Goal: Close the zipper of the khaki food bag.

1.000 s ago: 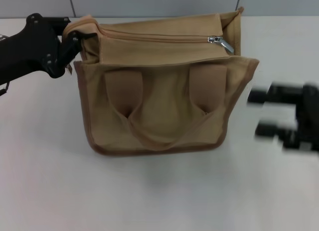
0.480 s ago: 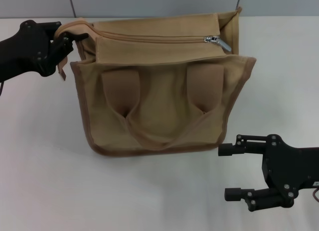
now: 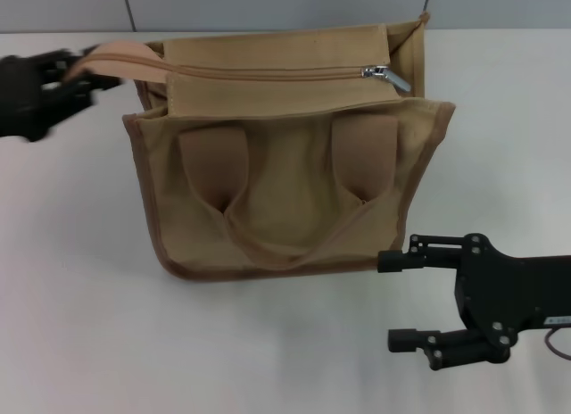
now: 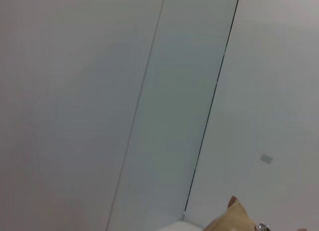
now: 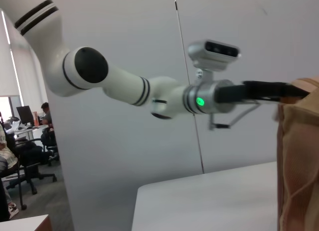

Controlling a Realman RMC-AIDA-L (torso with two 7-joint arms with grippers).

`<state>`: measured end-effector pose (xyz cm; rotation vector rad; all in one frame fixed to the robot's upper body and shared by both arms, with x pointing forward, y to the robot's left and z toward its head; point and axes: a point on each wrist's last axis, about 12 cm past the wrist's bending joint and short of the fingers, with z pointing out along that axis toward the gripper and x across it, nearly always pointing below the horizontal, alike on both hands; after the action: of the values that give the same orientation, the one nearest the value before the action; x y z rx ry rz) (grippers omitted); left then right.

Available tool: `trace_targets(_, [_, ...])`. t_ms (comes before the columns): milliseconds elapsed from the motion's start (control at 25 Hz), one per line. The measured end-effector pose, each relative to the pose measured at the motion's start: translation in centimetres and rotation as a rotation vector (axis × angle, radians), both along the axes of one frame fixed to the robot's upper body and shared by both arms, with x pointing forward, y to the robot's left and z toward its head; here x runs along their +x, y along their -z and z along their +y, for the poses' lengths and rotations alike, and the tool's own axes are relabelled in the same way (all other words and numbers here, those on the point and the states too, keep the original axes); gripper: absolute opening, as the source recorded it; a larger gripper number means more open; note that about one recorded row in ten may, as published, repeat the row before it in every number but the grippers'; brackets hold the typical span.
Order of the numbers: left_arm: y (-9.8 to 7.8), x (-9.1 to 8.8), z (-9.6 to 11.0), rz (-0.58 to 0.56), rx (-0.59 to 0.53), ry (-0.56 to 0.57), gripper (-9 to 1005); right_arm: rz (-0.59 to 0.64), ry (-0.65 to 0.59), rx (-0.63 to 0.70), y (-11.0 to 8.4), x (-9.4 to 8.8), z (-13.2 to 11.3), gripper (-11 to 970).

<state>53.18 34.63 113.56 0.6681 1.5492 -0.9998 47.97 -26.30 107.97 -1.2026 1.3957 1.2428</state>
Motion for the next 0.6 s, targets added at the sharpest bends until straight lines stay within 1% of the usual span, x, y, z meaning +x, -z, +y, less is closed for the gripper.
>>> trace_targets(200, [-1.8, -2.4, 4.4, 0.046, 0.035, 0.025, 389, 0.005, -0.002, 0.004, 0.2, 0.4, 0.7, 783])
trace_targets(240, [-2.2, -3.6, 5.5, 0.059, 0.028, 0.048, 430, 0.001, -0.002, 0.006, 0.2, 0.6, 0.9, 783])
trace_targets(280, [-2.2, -3.6, 5.5, 0.059, 0.028, 0.048, 463, 0.001, -0.002, 0.006, 0.2, 0.6, 0.9, 783])
trace_targets(320, [-2.0, -4.6, 5.8, 0.07, 0.026, 0.071, 496, -0.003, -0.001, 0.007, 0.3, 0.6, 1.1, 783])
trace_targets(400, [-1.7, -5.0, 5.6, 0.077, 0.03, 0.085, 562, -0.006, -0.001, 0.009, 0.3, 0.8, 1.4, 783])
trace_targets(440, [-0.8, -5.3, 4.4, 0.093, 0.046, 0.142, 595, -0.006, 0.0, 0.01, 0.4, 0.9, 1.6, 783])
trace_targets(480, [-0.8, -5.3, 4.4, 0.093, 0.046, 0.142, 628, -0.006, 0.0, 0.01, 0.4, 0.9, 1.6, 783])
trace_targets(520, [-0.3, -5.4, 3.5, 0.102, 0.052, 0.182, 661, -0.006, 0.001, 0.01, 0.4, 1.0, 1.7, 783])
trace_targets(600, [0.6, -5.4, 1.7, 0.109, 0.062, 0.259, 686, -0.007, 0.004, 0.006, 0.4, 1.2, 1.9, 783])
